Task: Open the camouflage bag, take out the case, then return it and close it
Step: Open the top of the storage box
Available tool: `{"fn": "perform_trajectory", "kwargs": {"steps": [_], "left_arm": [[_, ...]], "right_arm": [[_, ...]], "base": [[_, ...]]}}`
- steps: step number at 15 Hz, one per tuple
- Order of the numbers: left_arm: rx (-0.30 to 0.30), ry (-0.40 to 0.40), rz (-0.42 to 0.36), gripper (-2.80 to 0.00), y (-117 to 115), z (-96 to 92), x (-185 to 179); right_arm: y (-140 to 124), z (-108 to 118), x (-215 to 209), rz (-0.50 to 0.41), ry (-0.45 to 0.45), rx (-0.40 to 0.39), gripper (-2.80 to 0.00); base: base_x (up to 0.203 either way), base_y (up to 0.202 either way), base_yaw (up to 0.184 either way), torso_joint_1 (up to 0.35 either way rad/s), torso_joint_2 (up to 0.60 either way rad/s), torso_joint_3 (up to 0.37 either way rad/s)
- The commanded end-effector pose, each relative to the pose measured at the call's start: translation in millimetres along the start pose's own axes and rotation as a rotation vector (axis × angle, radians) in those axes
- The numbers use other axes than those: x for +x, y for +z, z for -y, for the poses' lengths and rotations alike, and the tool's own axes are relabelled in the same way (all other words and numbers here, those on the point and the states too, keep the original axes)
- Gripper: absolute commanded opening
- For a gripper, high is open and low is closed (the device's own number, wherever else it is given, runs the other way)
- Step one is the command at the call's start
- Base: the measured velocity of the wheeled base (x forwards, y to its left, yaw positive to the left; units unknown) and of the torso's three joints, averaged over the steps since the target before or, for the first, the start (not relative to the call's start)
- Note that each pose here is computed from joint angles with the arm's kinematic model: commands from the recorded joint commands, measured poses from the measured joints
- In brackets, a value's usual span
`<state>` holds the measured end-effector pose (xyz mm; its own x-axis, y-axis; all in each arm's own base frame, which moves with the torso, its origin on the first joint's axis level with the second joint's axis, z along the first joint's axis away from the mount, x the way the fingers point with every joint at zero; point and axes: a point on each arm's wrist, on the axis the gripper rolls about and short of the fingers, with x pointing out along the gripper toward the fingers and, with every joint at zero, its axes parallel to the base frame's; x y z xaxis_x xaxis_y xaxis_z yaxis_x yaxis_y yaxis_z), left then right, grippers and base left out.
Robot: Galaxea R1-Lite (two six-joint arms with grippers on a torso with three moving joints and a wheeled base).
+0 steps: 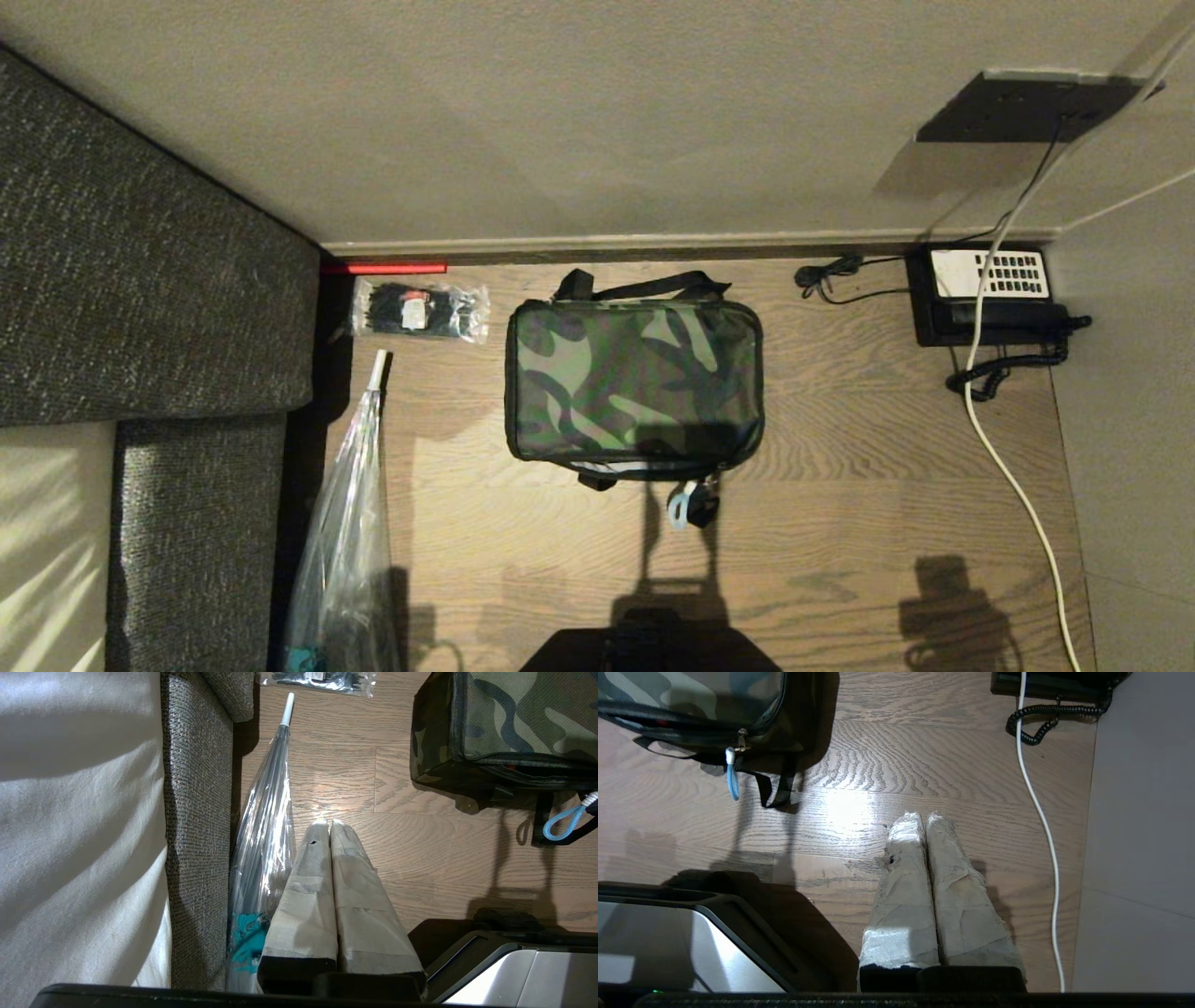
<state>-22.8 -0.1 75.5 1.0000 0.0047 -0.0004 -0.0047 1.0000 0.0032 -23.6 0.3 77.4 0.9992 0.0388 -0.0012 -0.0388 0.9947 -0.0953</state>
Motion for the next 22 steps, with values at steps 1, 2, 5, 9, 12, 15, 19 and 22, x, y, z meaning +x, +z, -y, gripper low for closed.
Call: {"fn": "perform_trajectory", "kwargs": {"steps": [1,2,5,9,12,15,19,22], "left_arm": [[-0.002,0.001,0.0,-2.8,-0.5,0.0,0.0],[0.001,0.001,-0.001,-2.8,-0.4,0.0,0.1],[0.0,0.001,-0.001,-2.8,-0.9,0.0,0.1],[0.001,0.0,-0.003,-2.8,-1.1,0.0,0.1],[-0.002,0.001,-0.001,-2.8,-0.9,0.0,0.1],[0.001,0.0,-0.001,-2.8,-0.9,0.0,0.1],[0.001,0.001,-0.001,-2.8,-0.8,0.0,0.1],[0.0,0.001,-0.001,-2.8,-0.9,0.0,0.1]], "right_arm": [[27.1,1.4,-10.4,0.09,0.032,0.02,-2.8],[51.2,2.9,-23.7,0.143,0.051,0.03,-2.8],[115.6,5.3,-94.9,0.221,0.137,0.106,-2.8],[132.7,4.4,-119.5,0.196,0.238,0.229,-2.8],[161.6,7.8,-62.1,-0.137,0.285,0.429,-2.8],[153.0,7.8,58.3,-0.678,0.296,0.521,-2.8],[83.8,-3.1,200.6,-0.903,0.282,0.431,-2.8],[27.1,-37.7,280.8,-0.823,0.248,0.321,-2.8]], "base": [[0.0,0.0,0.0,0.0,0.0,0.0],[0.0,0.0,0.0,0.0,0.0,0.0],[0.0,0.0,0.0,0.0,0.0,0.0],[0.0,0.0,0.0,0.0,0.0,0.0],[0.0,0.0,0.0,0.0,0.0,0.0],[0.0,0.0,0.0,0.0,0.0,0.0],[0.0,0.0,0.0,0.0,0.0,0.0],[0.0,0.0,0.0,0.0,0.0,0.0]]}}
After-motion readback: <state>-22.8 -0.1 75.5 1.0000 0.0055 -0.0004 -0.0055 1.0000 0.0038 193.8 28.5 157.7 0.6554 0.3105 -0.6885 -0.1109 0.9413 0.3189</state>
